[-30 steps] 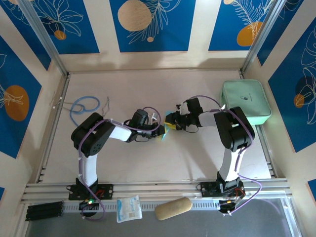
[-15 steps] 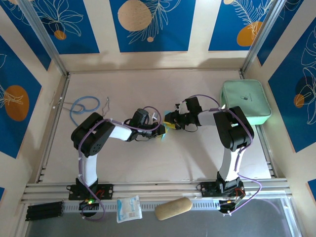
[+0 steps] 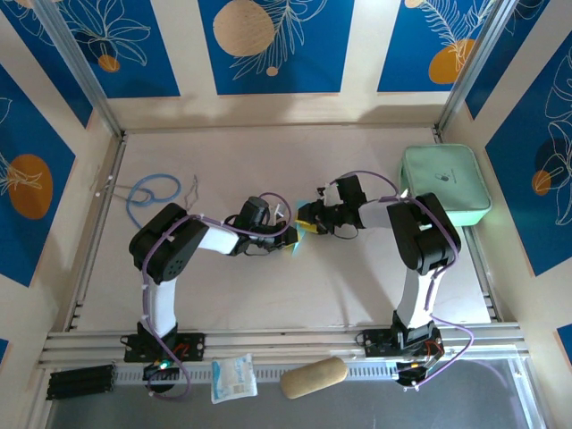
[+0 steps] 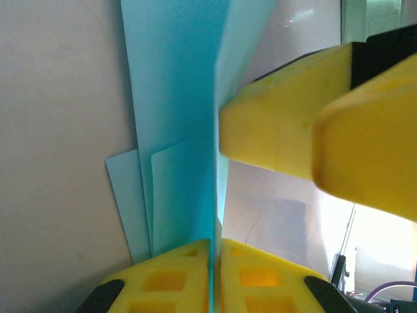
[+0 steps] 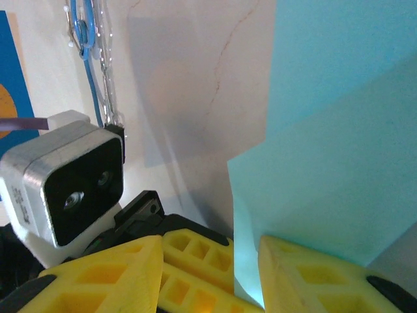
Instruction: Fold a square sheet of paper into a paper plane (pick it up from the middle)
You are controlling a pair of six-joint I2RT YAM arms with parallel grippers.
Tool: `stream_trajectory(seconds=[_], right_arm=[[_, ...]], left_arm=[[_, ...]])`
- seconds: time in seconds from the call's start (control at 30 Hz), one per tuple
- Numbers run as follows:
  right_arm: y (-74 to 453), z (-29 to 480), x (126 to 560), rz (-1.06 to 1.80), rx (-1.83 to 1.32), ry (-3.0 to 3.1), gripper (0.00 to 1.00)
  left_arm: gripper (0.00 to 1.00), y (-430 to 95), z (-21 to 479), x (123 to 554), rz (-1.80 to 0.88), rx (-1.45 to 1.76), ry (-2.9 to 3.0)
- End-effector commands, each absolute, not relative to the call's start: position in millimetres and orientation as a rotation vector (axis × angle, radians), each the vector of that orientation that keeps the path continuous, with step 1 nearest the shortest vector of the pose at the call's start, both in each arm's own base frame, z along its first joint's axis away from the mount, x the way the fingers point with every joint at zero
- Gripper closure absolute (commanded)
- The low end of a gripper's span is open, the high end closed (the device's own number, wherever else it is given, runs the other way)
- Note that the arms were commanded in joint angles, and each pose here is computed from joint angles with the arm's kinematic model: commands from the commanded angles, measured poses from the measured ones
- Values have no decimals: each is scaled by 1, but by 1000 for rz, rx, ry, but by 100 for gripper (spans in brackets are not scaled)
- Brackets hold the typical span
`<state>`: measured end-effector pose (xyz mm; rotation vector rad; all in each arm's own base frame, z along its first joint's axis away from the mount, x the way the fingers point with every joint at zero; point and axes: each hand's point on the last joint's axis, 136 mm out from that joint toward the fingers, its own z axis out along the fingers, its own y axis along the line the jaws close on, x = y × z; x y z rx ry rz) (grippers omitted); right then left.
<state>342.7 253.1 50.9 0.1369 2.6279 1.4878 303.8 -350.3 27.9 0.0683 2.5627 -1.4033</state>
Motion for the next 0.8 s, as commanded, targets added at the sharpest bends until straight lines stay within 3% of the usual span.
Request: stream_trajectory(seconds=[0.0, 0.77], right_arm=[[245, 64, 339, 1489, 83, 2572, 57], [256, 42, 348, 1518, 64, 2636, 58]], left_arm=[[89, -319, -32, 286, -1205, -55, 2764], [89, -316, -35, 288, -1242, -119, 2757]])
